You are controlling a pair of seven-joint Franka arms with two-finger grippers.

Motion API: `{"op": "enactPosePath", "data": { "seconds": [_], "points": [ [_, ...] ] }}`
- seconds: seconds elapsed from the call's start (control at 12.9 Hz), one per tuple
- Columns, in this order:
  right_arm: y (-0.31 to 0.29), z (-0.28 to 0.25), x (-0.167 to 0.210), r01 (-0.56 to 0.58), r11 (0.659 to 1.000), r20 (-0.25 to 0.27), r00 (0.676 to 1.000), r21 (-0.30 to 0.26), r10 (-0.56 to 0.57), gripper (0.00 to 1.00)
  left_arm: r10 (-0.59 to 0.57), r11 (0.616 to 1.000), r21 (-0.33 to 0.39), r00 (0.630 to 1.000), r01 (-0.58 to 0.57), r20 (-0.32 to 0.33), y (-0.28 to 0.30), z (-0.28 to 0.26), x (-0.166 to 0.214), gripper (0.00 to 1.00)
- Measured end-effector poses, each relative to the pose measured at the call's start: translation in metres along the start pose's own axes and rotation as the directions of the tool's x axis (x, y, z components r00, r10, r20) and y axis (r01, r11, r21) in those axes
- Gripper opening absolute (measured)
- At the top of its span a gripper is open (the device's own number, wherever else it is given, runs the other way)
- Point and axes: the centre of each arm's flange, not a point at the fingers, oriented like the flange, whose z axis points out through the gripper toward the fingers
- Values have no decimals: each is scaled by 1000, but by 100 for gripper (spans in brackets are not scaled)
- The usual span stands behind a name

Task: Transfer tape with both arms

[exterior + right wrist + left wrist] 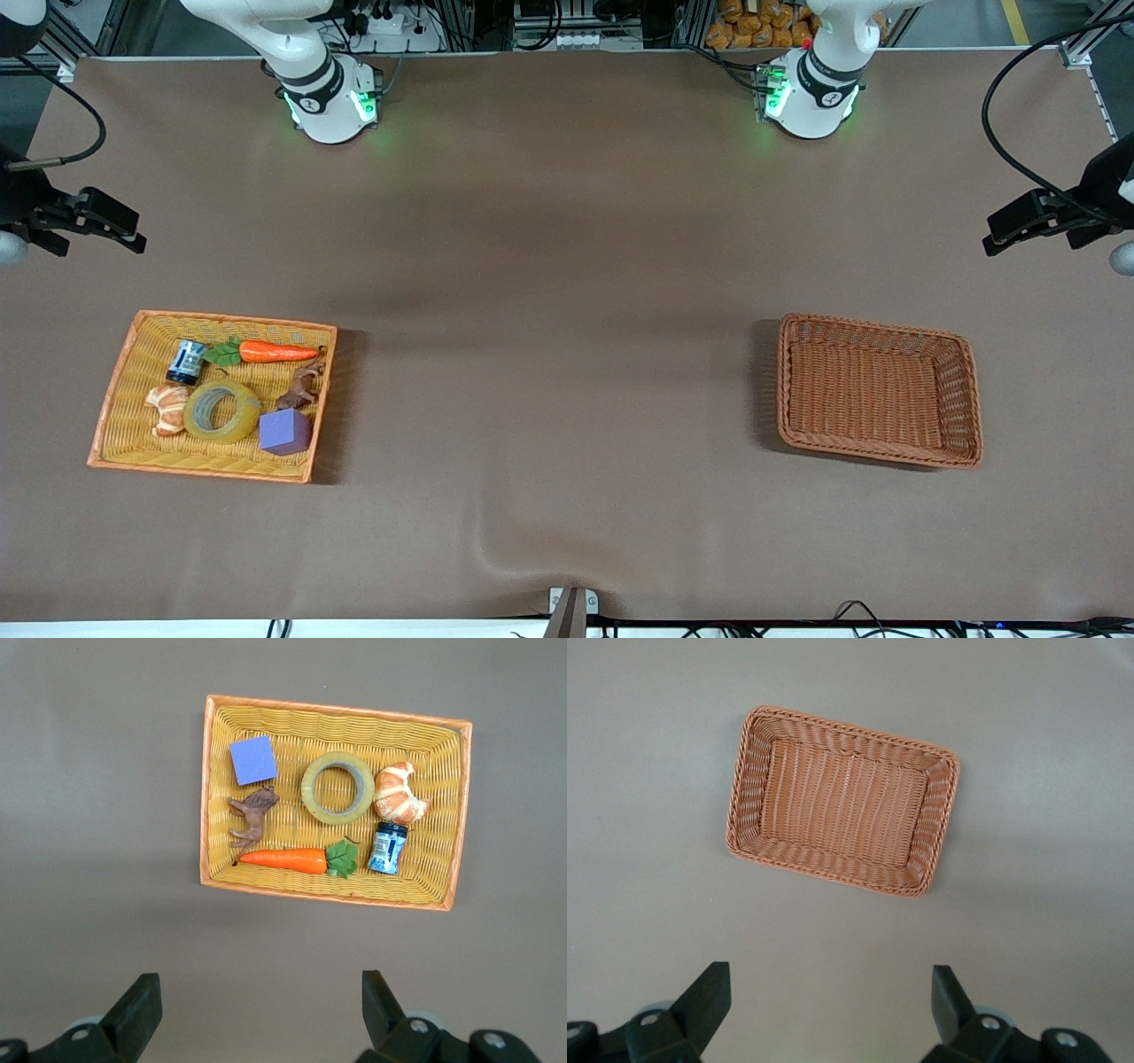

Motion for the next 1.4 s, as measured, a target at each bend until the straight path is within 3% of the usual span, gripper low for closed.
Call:
{"op": "enactPosePath", "data": {
  "seconds": [0.31,0.54,1.4],
  "points": [
    [-5,1,-1,8,1000,10,1000,1,-8,100,9,1000,0,1000,-9,0,-1,0,0,100],
    [-6,1,-1,10,1000,11,1000,1,-10,100,86,996,-1,996,-86,8,-9,5,4,100],
    [-7,4,-4,12,1000,41,999,3,-12,100,101,995,-4,995,-101,26,-7,15,9,100]
  ]
}}
